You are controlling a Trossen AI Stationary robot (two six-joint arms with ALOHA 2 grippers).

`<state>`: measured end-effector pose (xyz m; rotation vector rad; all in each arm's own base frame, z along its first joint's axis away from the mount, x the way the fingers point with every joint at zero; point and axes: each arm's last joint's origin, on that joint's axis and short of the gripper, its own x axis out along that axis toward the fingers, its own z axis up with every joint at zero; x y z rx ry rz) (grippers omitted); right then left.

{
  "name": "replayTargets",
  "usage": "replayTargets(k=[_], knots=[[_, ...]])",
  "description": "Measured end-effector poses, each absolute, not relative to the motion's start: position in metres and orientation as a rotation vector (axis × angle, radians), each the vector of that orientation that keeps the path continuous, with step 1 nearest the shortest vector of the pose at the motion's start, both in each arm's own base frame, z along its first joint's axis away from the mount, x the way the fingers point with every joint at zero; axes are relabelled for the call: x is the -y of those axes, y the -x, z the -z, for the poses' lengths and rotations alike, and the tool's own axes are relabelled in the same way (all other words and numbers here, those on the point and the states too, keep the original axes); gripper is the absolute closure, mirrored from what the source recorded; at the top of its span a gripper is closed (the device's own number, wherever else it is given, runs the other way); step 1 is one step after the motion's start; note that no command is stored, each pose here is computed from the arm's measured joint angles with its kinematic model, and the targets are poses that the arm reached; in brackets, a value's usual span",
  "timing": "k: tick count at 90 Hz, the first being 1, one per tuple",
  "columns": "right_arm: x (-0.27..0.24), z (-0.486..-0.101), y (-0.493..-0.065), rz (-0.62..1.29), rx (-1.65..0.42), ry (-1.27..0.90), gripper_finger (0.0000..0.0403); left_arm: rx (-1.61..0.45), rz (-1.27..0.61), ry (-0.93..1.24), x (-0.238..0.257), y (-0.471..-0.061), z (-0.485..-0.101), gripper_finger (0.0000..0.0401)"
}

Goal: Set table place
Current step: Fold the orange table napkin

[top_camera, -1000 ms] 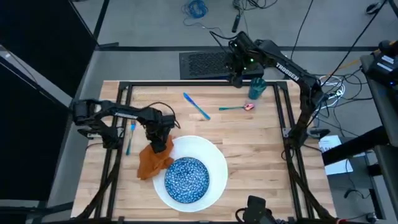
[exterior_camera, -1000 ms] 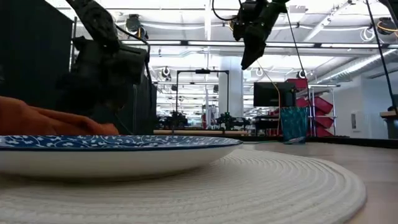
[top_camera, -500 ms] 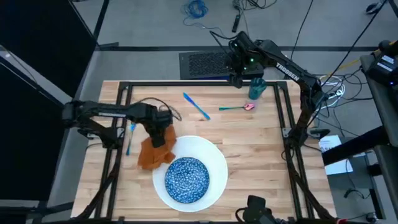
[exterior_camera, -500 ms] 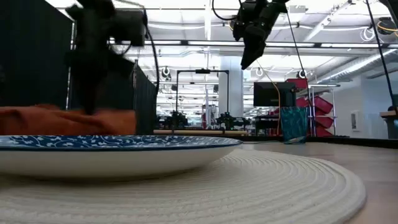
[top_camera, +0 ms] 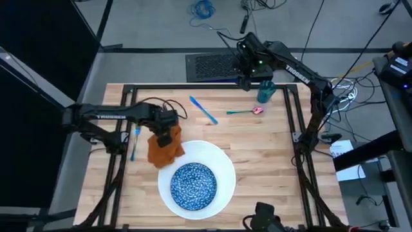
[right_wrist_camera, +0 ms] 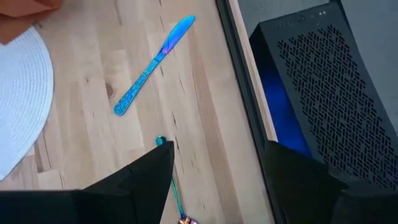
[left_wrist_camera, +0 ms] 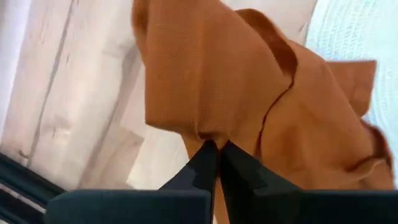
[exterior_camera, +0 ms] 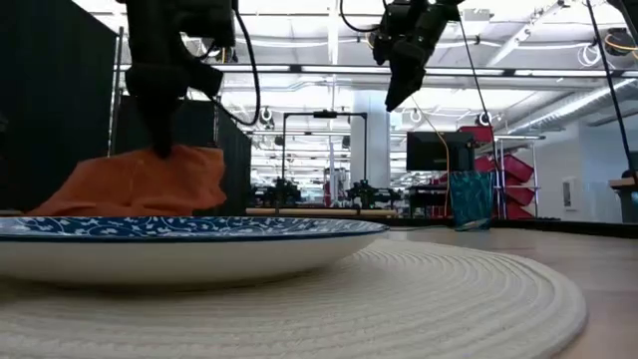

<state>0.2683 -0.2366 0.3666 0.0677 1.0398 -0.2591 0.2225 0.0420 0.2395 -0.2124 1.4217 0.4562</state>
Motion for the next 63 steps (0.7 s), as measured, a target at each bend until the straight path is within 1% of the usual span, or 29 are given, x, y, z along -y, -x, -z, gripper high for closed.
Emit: replayTargets(k=[13,19,24,26,30,34,40,43,46,51,55,59,63], knots=[[0.236,-0.367,-0.268,0.259,-1.040,-0.067,0.0165,-1.388,-0.470,0.212,-0.040,-0.226,-0.240,0.0401],[0.236,-0.367,-0.268,0.259,-1.040,-0.067,0.0165,-1.323,-0.396,0.239,-0.030,-0.234,-0.241,0.0401],[0.237,-0.367,-0.268,0.259,-1.039,-0.066,0.0165,-1.324,-0.328,0.160,-0.020,-0.238,-0.240,0.0401],[0.237,-0.367,-0.268,0.260,-1.037,-0.065,0.0165,-1.363,-0.341,0.102,-0.019,-0.236,-0.237,0.0401],[0.237,-0.367,-0.269,0.262,-1.030,-0.056,0.0165,-1.482,-0.459,0.016,-0.025,-0.224,-0.233,0.0401],[0.238,-0.367,-0.269,0.264,-1.025,-0.054,0.0165,-1.540,-0.543,0.078,-0.032,-0.216,-0.232,0.0401],[0.237,-0.367,-0.269,0.265,-1.026,-0.058,0.0165,-1.419,-0.492,0.210,-0.032,-0.228,-0.232,0.0401],[0.238,-0.367,-0.270,0.265,-1.027,-0.059,0.0165,-1.402,-0.469,0.181,-0.026,-0.230,-0.233,0.0401],[0.237,-0.367,-0.270,0.266,-1.026,-0.058,0.0165,-1.441,-0.456,0.132,-0.022,-0.227,-0.232,0.0401],[0.238,-0.368,-0.270,0.269,-1.021,-0.052,0.0165,-1.493,-0.488,0.095,-0.024,-0.222,-0.231,0.0401],[0.238,-0.368,-0.270,0.269,-1.019,-0.051,0.0165,-1.418,-0.484,0.145,-0.027,-0.228,-0.232,0.0401],[0.238,-0.368,-0.270,0.270,-1.022,-0.058,0.0165,-1.331,-0.442,0.168,-0.024,-0.237,-0.234,0.0401],[0.238,-0.367,-0.270,0.270,-1.022,-0.063,0.0165,-1.346,-0.415,0.117,-0.018,-0.237,-0.234,0.0401]])
